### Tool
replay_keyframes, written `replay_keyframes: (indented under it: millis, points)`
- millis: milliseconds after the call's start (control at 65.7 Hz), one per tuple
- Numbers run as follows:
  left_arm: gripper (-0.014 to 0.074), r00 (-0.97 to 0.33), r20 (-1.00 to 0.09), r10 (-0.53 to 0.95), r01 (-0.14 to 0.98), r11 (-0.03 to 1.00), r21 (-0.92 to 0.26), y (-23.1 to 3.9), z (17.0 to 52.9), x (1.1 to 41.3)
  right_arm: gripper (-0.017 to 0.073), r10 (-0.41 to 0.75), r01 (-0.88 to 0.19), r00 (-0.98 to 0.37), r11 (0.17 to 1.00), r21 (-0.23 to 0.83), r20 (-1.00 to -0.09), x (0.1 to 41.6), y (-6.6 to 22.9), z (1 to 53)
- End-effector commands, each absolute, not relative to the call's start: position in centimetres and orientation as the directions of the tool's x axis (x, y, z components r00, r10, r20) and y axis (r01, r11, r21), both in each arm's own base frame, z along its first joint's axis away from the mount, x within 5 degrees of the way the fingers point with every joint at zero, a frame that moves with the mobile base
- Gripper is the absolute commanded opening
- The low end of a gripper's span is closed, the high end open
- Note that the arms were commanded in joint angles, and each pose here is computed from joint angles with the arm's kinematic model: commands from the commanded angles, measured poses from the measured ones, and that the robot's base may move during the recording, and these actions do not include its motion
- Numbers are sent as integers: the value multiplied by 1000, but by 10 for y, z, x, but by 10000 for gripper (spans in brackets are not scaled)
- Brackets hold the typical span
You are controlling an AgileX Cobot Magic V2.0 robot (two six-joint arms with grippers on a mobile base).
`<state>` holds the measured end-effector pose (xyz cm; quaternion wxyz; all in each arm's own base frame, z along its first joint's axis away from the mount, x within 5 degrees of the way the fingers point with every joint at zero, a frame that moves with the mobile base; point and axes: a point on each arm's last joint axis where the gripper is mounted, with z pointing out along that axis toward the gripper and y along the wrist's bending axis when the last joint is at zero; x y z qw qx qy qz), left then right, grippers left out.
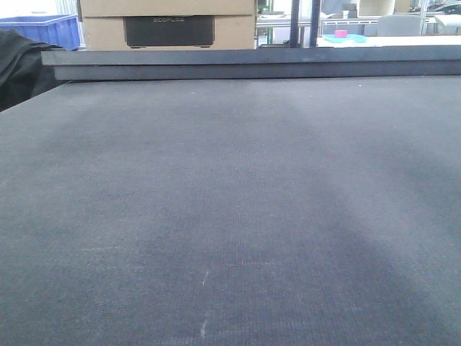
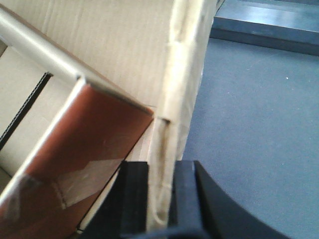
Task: Stack two boxes on right shelf middle
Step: 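Hold the two stacked boxes raised above the table with both grippers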
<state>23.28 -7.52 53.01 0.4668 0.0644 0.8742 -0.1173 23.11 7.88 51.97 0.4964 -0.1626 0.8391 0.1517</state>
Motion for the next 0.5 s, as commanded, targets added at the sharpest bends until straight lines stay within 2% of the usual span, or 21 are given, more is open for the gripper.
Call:
replay_keyframes:
  millis: [0, 487]
  points:
    - [-111, -502, -865, -16, 229, 962, -151, -72, 541, 226, -151, -124, -411, -384, 910, 49, -915, 229, 74, 529]
    - [-111, -425, -904, -41, 241, 958, -157, -73, 548, 230, -151, -121, -409, -377, 911, 48, -918, 229, 74, 530]
